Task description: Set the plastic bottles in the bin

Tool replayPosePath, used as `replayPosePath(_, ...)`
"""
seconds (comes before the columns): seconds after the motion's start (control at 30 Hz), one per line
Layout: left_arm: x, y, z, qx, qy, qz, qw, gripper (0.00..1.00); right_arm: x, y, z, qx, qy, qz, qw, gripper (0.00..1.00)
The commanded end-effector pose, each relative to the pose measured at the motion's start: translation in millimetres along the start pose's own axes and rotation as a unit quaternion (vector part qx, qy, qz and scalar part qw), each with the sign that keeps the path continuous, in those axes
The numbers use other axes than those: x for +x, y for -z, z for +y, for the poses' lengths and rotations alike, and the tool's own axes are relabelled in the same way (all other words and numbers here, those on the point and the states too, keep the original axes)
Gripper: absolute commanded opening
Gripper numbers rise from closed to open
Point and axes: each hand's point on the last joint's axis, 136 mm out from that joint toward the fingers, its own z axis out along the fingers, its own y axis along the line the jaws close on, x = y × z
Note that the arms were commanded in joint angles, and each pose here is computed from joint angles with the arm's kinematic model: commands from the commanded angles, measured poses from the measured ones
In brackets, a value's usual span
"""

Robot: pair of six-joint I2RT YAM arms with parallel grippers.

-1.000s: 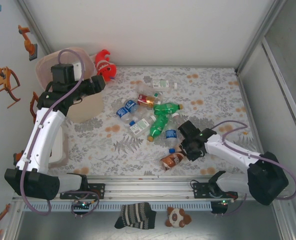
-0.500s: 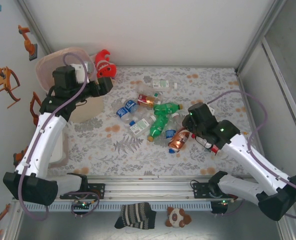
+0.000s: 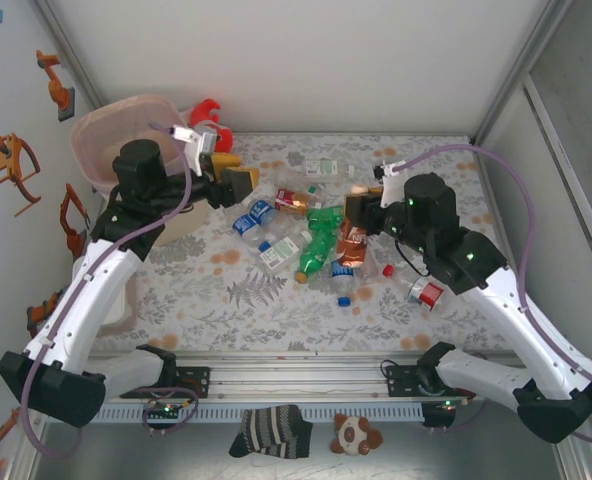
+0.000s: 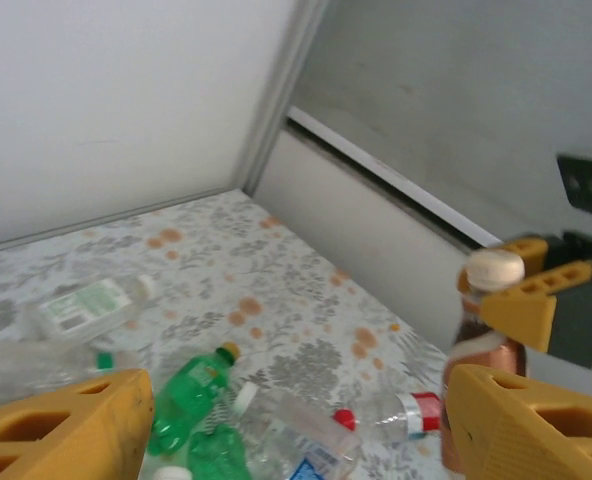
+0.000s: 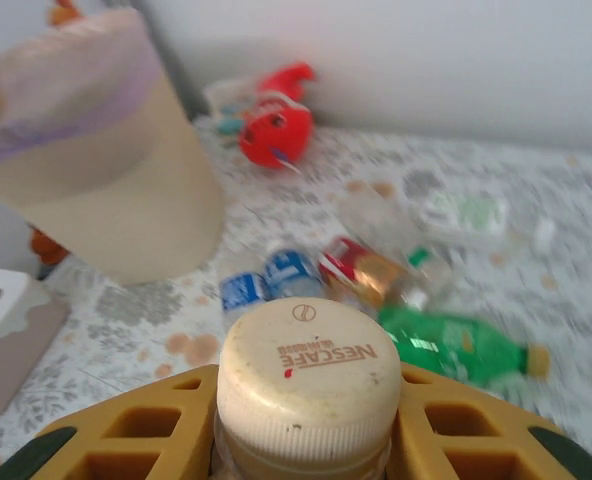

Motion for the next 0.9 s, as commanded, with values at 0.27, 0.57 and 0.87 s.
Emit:
replayPosePath(0.27, 37, -17, -108, 0.193, -0.188, 0.008, 0.963, 0.79, -80, 40, 104, -0.257, 0.168, -0.181, 0.934, 0.22)
replayPosePath(0.57, 46, -22, -137, 0.236, -0.200, 0.028, 0.950, 0.86, -92, 72, 148, -0.390, 0.198, -0.194, 0.878, 0.19)
replayPosePath(0.87, 46, -26, -160, 0.285, -0.199, 0.041, 0.937, 0.80, -98, 95, 164, -0.436, 0.197, -0.216, 0.851, 0.19)
